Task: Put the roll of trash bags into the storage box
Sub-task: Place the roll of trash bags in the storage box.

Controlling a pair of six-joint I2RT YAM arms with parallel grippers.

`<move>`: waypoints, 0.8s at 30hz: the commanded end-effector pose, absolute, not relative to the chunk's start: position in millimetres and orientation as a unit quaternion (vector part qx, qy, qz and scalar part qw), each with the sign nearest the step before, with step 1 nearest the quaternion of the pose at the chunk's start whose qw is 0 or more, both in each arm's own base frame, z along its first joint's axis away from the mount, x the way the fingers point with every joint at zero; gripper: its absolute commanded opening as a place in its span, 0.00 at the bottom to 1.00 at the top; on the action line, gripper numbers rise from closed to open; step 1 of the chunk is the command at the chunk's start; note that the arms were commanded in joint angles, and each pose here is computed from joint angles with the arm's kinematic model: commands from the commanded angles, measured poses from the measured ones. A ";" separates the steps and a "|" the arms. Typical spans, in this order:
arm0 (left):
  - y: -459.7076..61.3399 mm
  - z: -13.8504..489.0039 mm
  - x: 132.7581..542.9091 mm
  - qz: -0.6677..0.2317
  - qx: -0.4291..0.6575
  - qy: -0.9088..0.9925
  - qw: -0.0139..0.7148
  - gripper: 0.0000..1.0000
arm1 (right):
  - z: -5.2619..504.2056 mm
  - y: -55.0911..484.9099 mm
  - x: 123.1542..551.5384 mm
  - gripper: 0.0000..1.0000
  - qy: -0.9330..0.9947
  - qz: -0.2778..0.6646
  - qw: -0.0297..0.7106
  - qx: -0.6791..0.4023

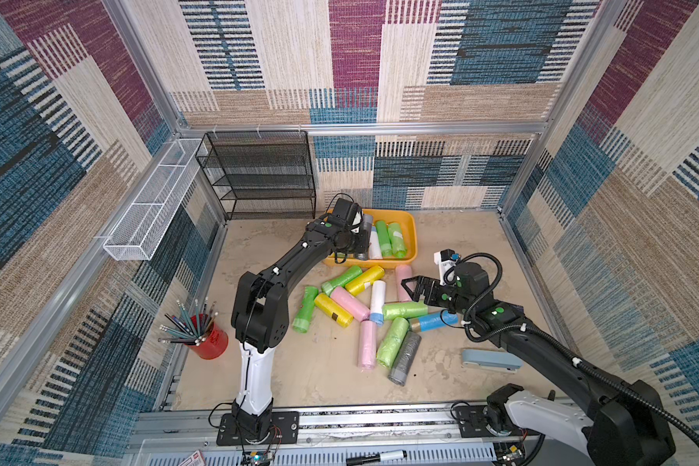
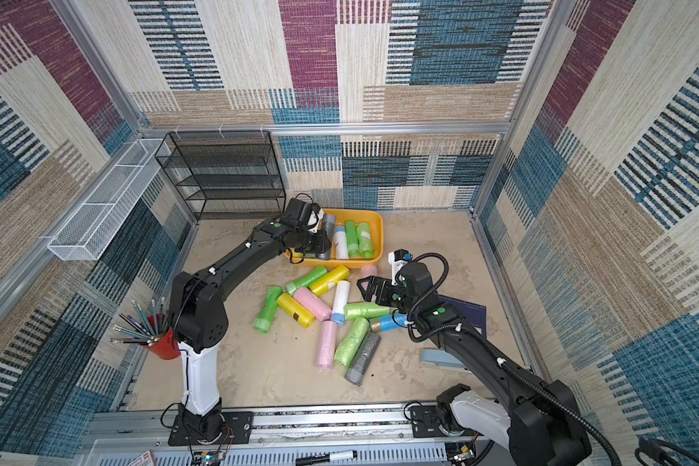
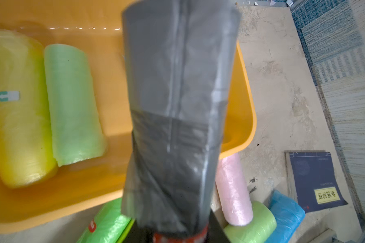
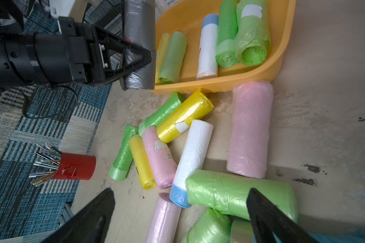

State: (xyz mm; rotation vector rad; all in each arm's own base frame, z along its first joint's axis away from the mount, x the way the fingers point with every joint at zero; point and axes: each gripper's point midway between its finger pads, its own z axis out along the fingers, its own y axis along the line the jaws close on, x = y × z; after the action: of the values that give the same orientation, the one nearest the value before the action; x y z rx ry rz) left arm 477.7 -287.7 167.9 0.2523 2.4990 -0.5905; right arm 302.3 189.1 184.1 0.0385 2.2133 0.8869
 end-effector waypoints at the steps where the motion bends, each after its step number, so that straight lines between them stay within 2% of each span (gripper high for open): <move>1: -288.9 161.3 487.9 -0.226 0.103 0.931 0.268 0.29 | 184.6 186.6 303.5 0.99 0.860 0.344 0.375 0.025; 19: -268.7 96.7 569.6 -0.208 0.059 0.944 0.249 0.29 | 174.2 180.7 305.6 0.99 0.875 0.316 0.366 0.028; 22: -264.8 86.1 573.4 -0.204 0.054 0.946 0.244 0.33 | 169.2 179.9 305.3 0.99 0.875 0.317 0.365 0.032; 24: -261.1 80.2 574.1 -0.200 0.050 0.949 0.240 0.43 | 163.5 179.5 305.5 0.99 0.878 0.314 0.359 0.036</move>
State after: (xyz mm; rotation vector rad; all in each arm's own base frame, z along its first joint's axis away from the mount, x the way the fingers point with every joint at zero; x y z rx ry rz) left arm 574.6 -262.7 82.5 0.1264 2.5863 -0.5470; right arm 301.7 181.4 165.2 0.0775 2.2748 0.8256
